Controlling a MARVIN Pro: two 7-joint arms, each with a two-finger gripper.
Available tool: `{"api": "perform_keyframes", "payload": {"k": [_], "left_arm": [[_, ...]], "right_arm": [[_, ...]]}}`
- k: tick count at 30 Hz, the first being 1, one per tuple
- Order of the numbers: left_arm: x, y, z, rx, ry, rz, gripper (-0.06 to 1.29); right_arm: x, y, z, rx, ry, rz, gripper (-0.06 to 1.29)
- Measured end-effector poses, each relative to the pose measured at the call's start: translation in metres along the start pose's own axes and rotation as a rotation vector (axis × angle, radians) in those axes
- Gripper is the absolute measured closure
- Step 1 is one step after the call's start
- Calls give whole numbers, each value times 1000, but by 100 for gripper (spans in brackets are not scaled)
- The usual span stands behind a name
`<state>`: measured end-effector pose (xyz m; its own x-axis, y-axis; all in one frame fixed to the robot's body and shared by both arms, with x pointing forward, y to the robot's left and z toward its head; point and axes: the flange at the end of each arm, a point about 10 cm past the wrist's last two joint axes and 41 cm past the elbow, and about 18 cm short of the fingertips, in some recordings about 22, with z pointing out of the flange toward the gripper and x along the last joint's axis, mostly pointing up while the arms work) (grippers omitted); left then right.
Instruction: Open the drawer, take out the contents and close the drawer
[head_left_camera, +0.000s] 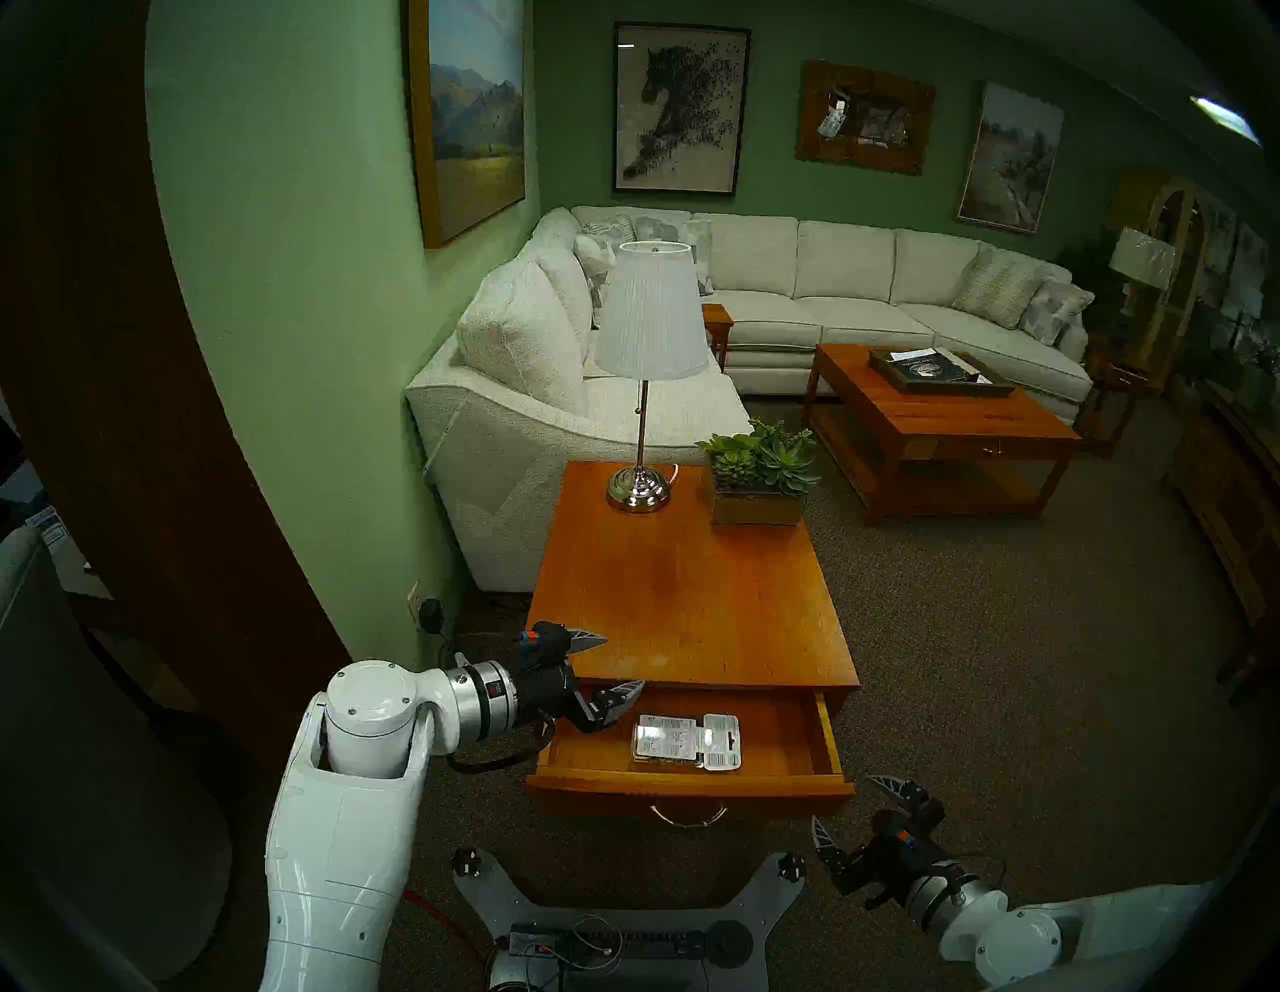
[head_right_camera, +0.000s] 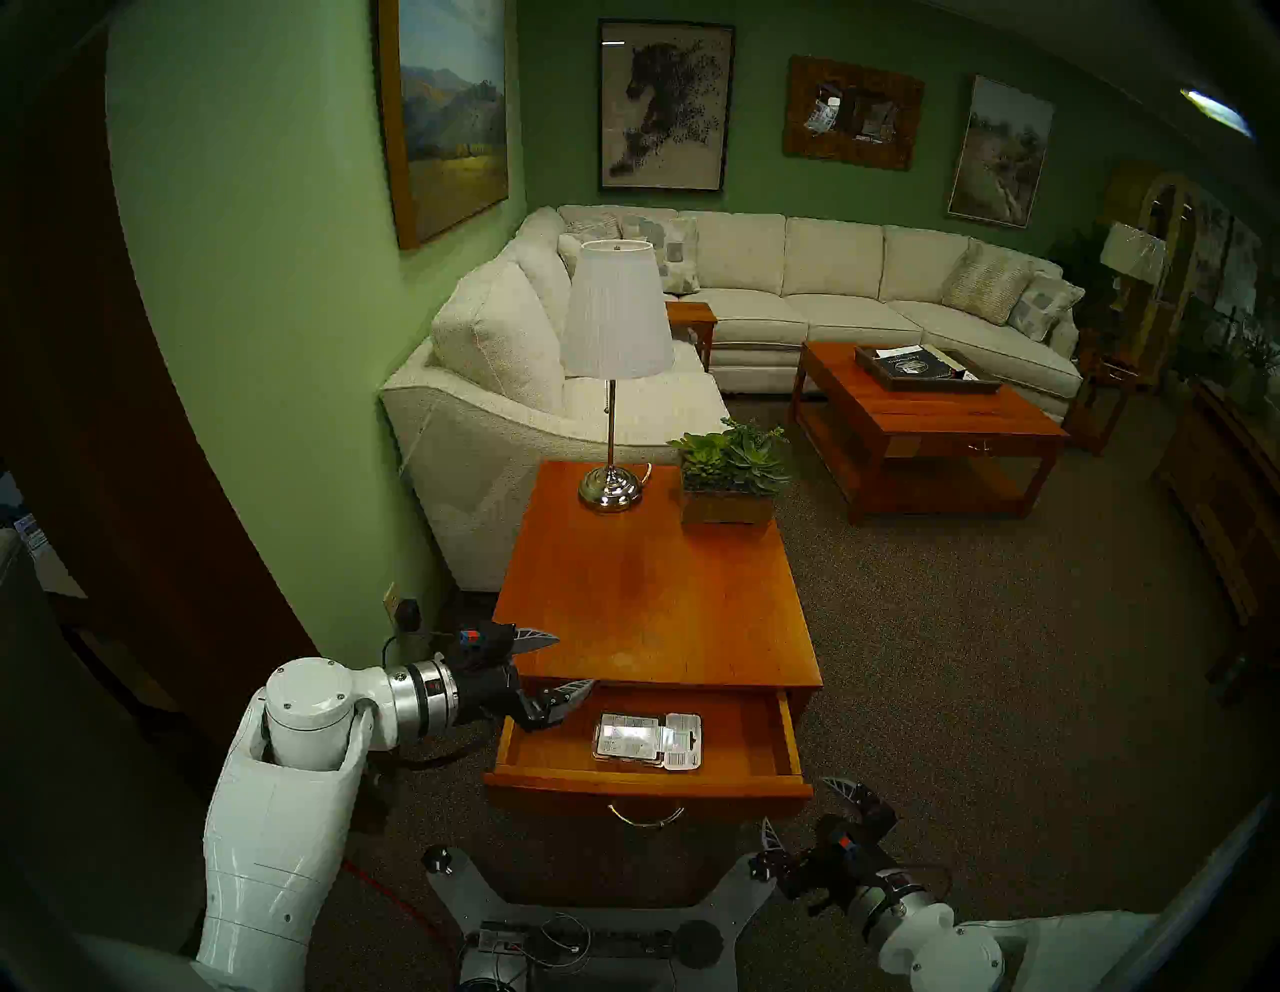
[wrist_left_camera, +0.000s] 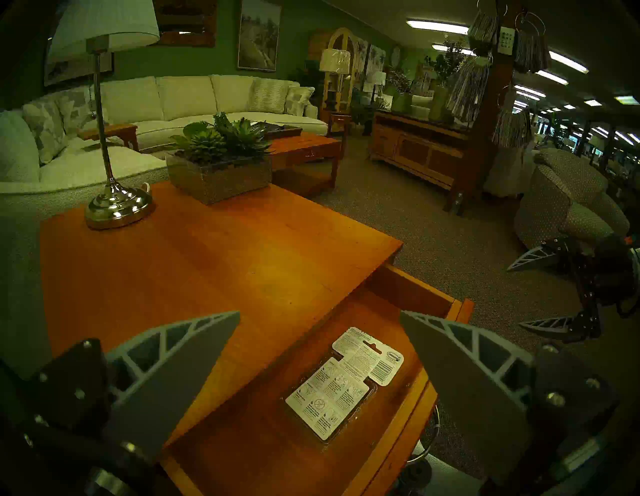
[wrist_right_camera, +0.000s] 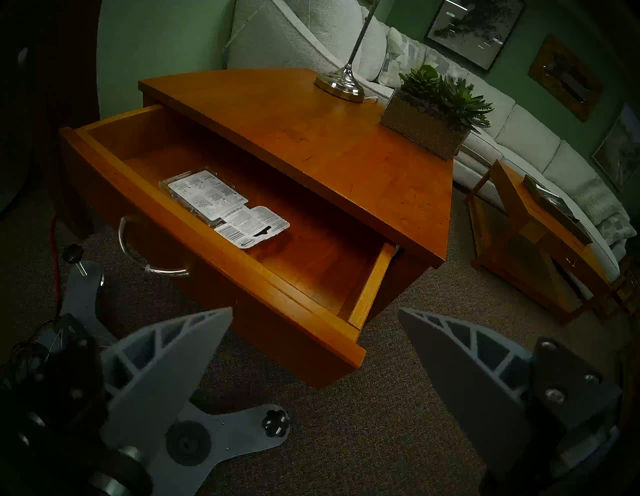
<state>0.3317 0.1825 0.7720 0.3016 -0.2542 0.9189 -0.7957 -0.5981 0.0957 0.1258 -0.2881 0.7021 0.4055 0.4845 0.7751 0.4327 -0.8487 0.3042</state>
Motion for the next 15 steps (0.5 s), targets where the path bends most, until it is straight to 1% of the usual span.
{"api": "perform_keyframes", "payload": {"k": [2,7,15], "left_arm": [[0,0,0,0,0,0,-2],[0,0,0,-1,1,-1,-2],[0,0,0,-1,3,-1,-2]], "right_arm": [[2,0,1,0,-2,1,-2],[15,0,6,-3,-7,27,-2],[44,2,17,16,3,61,-2]]}}
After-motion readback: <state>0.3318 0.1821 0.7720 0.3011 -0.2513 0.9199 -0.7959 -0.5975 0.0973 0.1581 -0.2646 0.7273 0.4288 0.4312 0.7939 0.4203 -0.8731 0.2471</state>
